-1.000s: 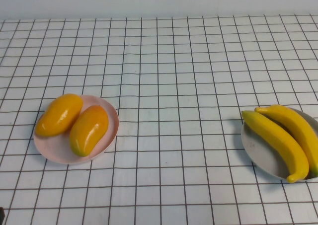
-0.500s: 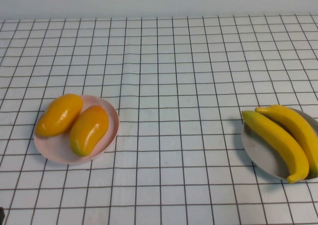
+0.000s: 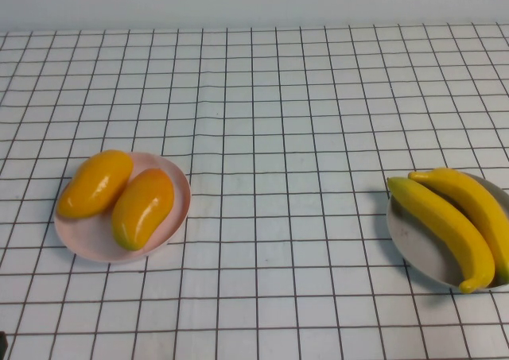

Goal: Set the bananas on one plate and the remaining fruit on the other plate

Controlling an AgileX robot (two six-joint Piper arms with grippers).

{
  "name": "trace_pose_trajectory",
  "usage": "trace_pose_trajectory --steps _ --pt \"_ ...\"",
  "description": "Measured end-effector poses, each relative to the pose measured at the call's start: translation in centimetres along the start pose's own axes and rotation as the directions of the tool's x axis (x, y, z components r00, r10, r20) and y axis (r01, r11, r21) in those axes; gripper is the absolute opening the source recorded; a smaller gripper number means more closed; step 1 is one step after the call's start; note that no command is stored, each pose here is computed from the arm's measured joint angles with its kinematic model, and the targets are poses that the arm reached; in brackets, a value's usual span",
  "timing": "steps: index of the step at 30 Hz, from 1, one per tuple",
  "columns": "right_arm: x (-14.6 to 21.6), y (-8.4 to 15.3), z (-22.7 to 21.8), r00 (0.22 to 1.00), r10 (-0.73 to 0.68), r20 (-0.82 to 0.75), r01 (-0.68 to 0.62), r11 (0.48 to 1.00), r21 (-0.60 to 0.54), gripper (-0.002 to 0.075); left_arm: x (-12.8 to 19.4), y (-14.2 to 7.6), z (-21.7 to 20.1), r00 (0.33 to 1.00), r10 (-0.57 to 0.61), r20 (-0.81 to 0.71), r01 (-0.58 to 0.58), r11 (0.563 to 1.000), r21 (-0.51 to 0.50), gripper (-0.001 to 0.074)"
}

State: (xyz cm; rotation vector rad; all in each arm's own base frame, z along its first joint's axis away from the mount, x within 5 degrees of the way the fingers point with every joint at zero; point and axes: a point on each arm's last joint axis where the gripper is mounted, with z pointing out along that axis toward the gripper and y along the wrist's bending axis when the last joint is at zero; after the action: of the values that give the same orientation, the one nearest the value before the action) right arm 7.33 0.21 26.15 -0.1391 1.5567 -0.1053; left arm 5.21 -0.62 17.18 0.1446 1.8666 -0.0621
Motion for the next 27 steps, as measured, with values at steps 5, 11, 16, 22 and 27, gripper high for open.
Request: trace_pose_trajectory --steps 5,11,16,22,27 --pt "1.9 0.2 0.1 0.999 0.019 -0.032 -0.019 1.000 0.008 -0.0016 0.0 0.0 0.0 1.000 0.000 0.000 0.000 1.000 0.000 -0.0004" --pt "5.9 0.8 -0.8 0.988 0.143 -0.058 -0.142 0.990 0.020 -0.0016 0.0 0.0 0.0 1.000 0.000 0.000 0.000 1.000 0.000 -0.0004" --pt "7.3 1.1 -1.6 0.974 0.181 -0.139 -0.181 0.983 0.014 -0.0016 0.0 0.0 0.0 1.000 0.000 0.000 0.000 1.000 0.000 -0.0004" --pt "8.5 1.3 -2.0 0.948 0.183 -0.262 -0.187 0.982 0.011 -0.0016 0.0 0.0 0.0 1.000 0.000 0.000 0.000 1.000 0.000 -0.0004" --pt "8.6 1.4 -2.0 0.944 0.188 -0.270 -0.193 0.981 0.011 -0.0016 0.0 0.0 0.0 1.000 0.000 0.000 0.000 1.000 0.000 -0.0004"
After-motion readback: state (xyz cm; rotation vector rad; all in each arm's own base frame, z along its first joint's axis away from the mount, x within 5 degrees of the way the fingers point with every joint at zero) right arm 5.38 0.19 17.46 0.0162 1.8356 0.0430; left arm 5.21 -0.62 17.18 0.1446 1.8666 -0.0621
